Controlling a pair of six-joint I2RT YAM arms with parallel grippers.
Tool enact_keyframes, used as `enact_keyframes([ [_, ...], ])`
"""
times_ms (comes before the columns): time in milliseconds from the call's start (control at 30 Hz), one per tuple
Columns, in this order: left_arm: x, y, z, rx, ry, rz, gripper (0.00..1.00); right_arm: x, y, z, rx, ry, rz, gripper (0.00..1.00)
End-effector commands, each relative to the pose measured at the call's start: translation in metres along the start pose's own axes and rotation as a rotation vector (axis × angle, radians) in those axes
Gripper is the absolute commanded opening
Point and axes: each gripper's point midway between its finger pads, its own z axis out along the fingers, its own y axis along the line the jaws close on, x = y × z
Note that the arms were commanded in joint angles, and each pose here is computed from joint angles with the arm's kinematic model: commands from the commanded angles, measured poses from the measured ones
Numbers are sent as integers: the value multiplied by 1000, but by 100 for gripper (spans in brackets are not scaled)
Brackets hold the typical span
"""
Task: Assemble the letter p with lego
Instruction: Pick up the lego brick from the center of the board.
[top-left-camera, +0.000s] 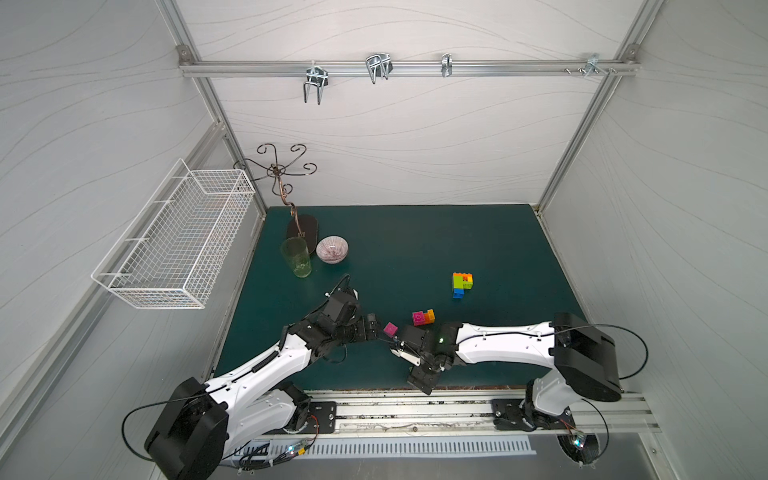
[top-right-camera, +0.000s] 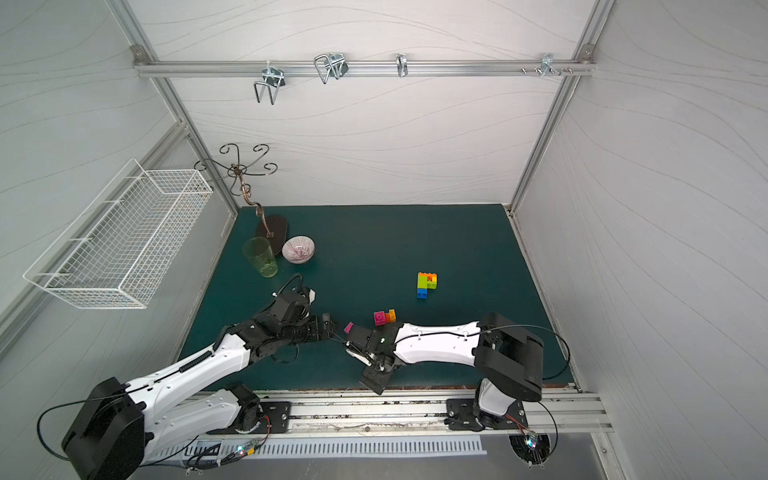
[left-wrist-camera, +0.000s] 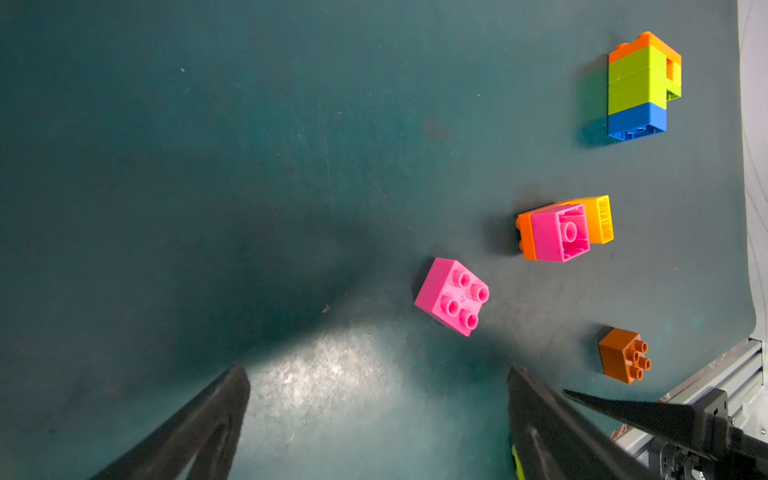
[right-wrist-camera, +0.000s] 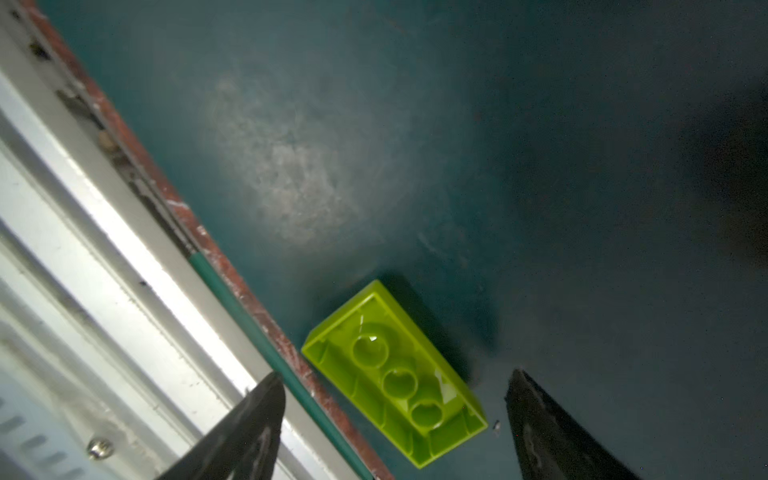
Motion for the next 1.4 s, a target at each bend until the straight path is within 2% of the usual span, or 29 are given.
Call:
enact_keyframes([
  [0,-7,5,-2,-9,-39,-23,99,-3,-13,3,28,15,22,79],
  [200,-9,22,-8,-29,-71,-76,99,-3,-25,6,25,26,90,65],
  [433,-10,23,-12,-23,-81,-83,99,-3,-26,11,-9,33,126,56],
  [600,-8,20,-9,-8,-69,-84,99,-1,-27,12,-9,38,134,42],
  [700,-9,19,-10,-3,-72,-87,99,-5,-27,2,-7,9,133,33],
  [833,-13,17,-12,1,-82,-81,99,-19,-29,-19,-22,-71,112,30],
  [867,-14,16,-12,2,-83,-81,99,-22,-33,-25,-10,-86,103,24],
  [1100,-22,10,-16,16,-98,-76,99,-52,-62,-70,75,-199,6,17],
  [1267,-26,7,-17,22,-111,-76,99,-65,-72,-83,35,-240,-202,12],
  [1367,-27,6,-16,30,-113,-77,99,-65,-76,-85,-5,-239,-329,2],
])
